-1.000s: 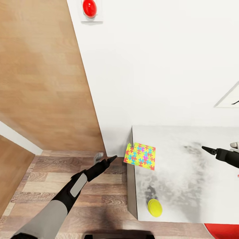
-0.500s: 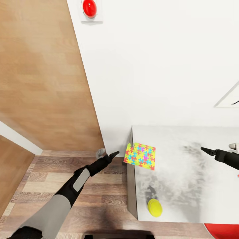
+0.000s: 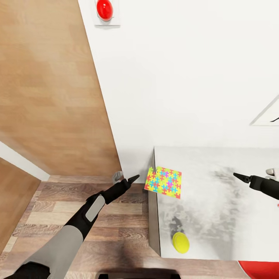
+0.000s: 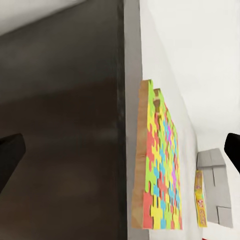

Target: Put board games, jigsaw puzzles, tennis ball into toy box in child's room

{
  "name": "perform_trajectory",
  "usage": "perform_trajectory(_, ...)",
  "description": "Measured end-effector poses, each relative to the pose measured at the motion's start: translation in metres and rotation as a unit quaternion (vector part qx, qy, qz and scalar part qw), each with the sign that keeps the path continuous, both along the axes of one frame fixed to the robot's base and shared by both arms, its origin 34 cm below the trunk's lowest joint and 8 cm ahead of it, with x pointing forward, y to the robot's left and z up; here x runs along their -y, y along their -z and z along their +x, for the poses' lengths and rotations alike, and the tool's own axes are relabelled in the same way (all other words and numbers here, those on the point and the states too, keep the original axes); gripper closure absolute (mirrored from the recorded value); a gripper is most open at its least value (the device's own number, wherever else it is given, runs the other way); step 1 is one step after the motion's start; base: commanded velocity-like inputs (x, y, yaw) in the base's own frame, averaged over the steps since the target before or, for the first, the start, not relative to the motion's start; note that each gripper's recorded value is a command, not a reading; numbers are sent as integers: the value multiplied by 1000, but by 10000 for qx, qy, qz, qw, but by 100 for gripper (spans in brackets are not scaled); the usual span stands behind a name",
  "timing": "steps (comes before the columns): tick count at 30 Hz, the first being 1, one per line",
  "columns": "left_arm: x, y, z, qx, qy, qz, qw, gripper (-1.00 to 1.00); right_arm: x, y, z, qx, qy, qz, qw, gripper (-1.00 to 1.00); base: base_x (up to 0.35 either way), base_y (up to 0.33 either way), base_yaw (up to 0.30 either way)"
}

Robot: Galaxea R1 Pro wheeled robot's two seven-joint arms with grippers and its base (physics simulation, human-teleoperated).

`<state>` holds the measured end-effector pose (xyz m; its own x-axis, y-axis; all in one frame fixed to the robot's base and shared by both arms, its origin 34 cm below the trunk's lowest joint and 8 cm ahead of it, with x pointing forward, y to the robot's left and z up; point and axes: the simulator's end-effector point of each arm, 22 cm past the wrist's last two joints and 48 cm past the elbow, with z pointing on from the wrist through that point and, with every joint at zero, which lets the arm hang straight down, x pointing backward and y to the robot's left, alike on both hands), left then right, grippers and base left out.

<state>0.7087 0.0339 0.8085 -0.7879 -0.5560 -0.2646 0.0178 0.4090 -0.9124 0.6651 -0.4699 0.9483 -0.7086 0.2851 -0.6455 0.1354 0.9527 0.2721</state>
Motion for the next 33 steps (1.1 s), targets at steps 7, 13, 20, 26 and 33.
perform_trajectory(7, -1, 0, 1, -4, -18, -4, 10000, -100, -1, 0, 0, -5, -7, 18, 10000, -100, 0, 0, -55)
perform_trajectory(13, -3, 1, 1, -15, -32, -2, 10000, -100, -2, 1, 0, -8, -16, 23, 10000, -100, 0, 0, -183)
perform_trajectory(20, -4, 2, 0, -28, -43, 5, 10000, -100, -3, 1, 0, -15, -32, 26, 10000, -100, 0, 0, -225)
perform_trajectory(26, -5, 5, -3, -65, -54, 13, 10000, -100, -5, 2, 0, -24, -60, 27, 10000, -100, 0, 0, -118)
perform_trajectory(33, -9, 26, -17, -347, -91, 59, 9993, -100, -7, 2, 1, -25, -91, 27, 10000, -100, 0, 0, -35)
